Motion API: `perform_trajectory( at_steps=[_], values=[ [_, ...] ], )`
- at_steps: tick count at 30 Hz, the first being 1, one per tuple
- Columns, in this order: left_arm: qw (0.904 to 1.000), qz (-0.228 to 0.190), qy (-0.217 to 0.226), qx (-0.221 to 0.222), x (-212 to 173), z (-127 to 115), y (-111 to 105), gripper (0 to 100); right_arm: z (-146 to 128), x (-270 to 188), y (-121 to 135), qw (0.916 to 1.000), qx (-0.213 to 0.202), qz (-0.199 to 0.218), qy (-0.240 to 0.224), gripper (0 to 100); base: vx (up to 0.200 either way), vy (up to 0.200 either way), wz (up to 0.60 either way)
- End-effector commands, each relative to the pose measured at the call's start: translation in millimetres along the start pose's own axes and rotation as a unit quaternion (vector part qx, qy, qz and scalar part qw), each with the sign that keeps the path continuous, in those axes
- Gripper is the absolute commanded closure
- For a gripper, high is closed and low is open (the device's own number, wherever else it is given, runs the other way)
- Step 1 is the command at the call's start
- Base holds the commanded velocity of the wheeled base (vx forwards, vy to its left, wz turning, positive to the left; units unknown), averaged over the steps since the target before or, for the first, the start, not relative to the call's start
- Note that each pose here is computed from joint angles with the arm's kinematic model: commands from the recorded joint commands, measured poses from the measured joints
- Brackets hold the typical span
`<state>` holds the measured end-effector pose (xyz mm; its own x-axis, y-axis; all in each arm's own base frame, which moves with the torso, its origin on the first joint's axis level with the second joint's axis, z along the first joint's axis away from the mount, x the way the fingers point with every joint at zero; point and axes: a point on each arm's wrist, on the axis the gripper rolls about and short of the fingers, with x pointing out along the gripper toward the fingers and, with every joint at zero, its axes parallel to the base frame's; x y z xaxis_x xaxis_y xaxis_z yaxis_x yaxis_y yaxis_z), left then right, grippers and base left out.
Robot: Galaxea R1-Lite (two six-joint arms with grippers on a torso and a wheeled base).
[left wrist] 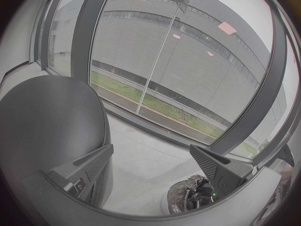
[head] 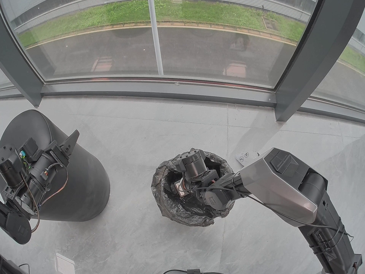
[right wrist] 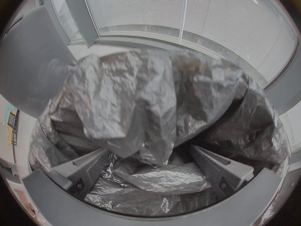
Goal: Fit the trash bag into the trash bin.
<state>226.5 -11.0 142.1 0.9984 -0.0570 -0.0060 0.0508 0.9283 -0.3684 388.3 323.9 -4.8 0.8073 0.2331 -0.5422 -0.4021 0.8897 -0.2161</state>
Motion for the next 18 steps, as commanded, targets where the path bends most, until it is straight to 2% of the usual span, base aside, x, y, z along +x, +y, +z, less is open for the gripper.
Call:
perform_trajectory(
  at_steps=[1,18],
  values=[
    [0.9999,0.003,0.010,-0.001,1.9,-4.1,1.6,0,-8.2,6.4,-1.1,0.9999,-0.002,-0.002,0.010,0,0.000,0.000,0.00],
    [0.9999,0.003,0.012,-0.002,1.4,-4.8,1.5,0,-25.1,19.9,-6.6,0.9995,-0.003,-0.012,0.030,0,0.000,0.000,0.00]
  ],
)
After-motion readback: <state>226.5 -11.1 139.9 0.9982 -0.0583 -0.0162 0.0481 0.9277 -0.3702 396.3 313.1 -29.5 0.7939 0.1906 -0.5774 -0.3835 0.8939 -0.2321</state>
